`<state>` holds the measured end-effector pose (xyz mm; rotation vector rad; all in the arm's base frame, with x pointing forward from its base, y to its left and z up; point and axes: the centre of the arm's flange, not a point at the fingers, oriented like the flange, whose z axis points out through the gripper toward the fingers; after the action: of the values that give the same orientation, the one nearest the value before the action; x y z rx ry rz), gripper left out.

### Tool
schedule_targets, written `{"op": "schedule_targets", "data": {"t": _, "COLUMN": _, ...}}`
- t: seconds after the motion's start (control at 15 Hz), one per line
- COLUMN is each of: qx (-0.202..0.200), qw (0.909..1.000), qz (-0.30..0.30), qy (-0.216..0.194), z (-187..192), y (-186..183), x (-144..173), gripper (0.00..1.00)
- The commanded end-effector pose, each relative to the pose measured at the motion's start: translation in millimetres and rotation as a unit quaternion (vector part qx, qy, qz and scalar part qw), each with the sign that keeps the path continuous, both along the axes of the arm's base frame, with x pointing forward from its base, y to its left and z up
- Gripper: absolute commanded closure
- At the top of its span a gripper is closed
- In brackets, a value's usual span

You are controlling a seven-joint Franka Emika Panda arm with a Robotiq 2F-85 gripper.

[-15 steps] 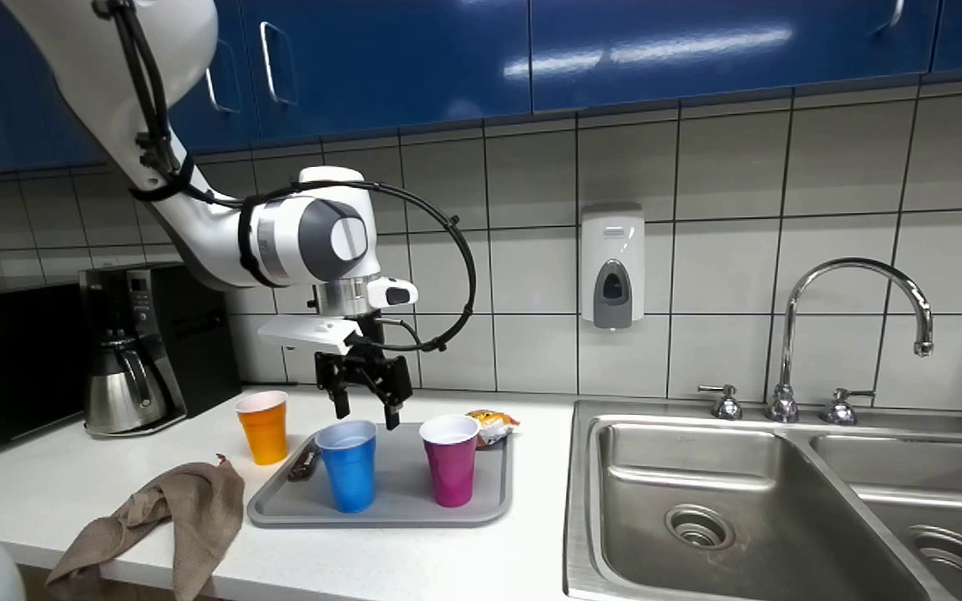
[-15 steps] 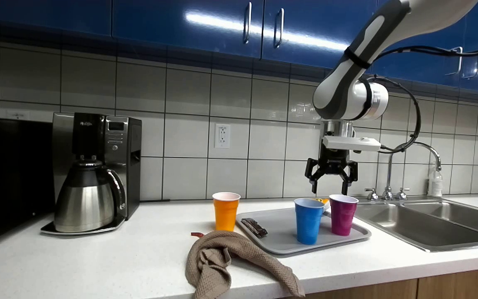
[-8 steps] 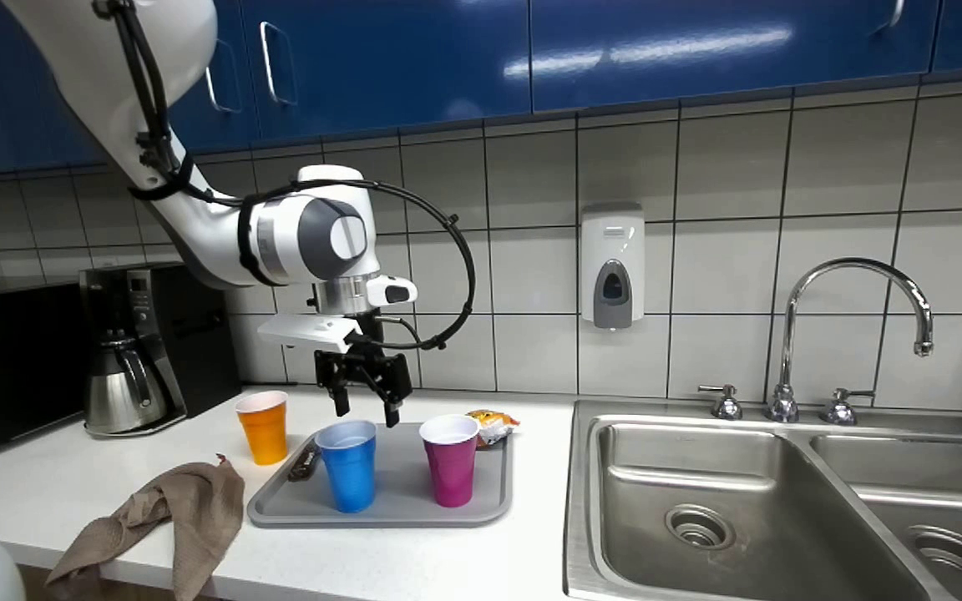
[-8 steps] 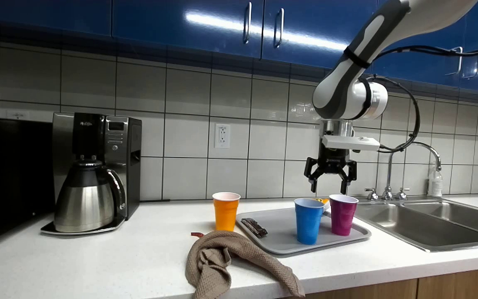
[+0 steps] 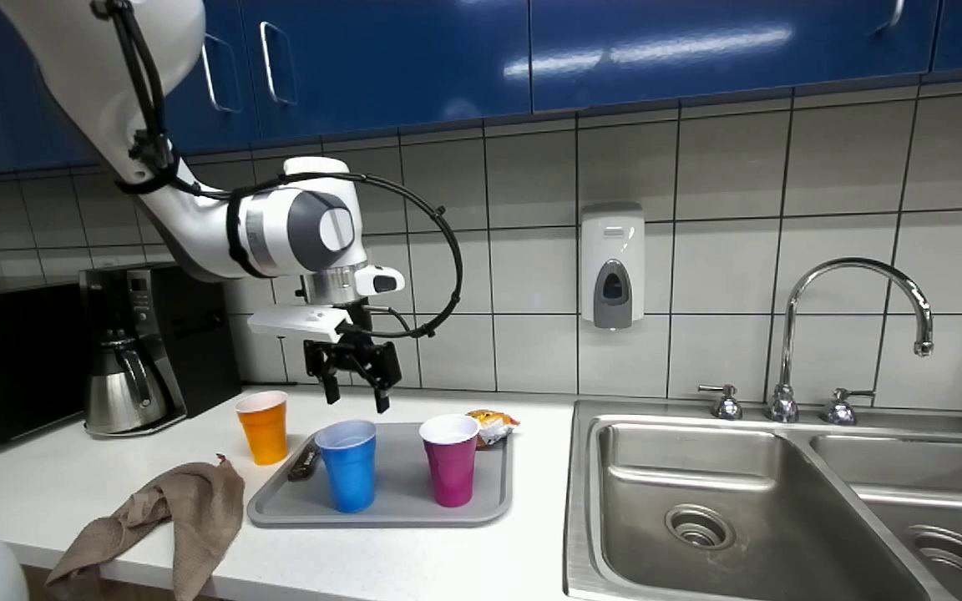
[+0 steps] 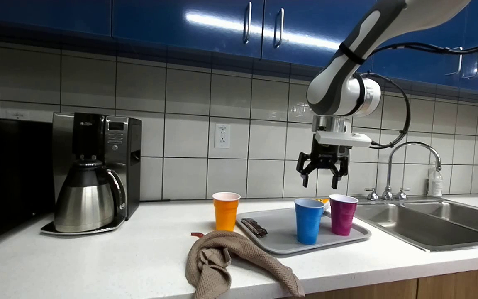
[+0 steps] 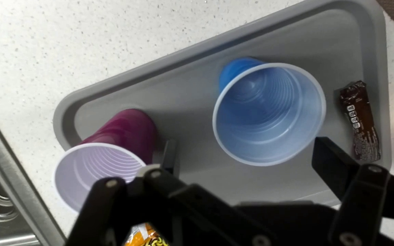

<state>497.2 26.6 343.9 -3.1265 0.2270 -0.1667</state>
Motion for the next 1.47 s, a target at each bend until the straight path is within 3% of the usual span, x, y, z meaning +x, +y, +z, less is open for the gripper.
{"op": "schedule_targets", "data": {"t": 0.0, "qx": 0.0, "qw": 0.9993, "qz": 0.031, "qy": -0.019, "z": 11.7, "y": 16.9, "x": 10.1, "gripper": 0.0}}
{"op": "schedule_targets", "data": {"t": 0.73, "qx": 0.007, "qw": 0.9937, "qz": 0.1, "qy": -0.05, "z": 20.1, "y": 59.2, "x": 28.9, "gripper": 0.0}}
{"op": "schedule_targets", "data": {"t": 1.4, "qx": 0.003, "qw": 0.9868, "qz": 0.151, "qy": -0.058, "z": 10.1, "y": 120.8, "x": 38.8, "gripper": 0.0}}
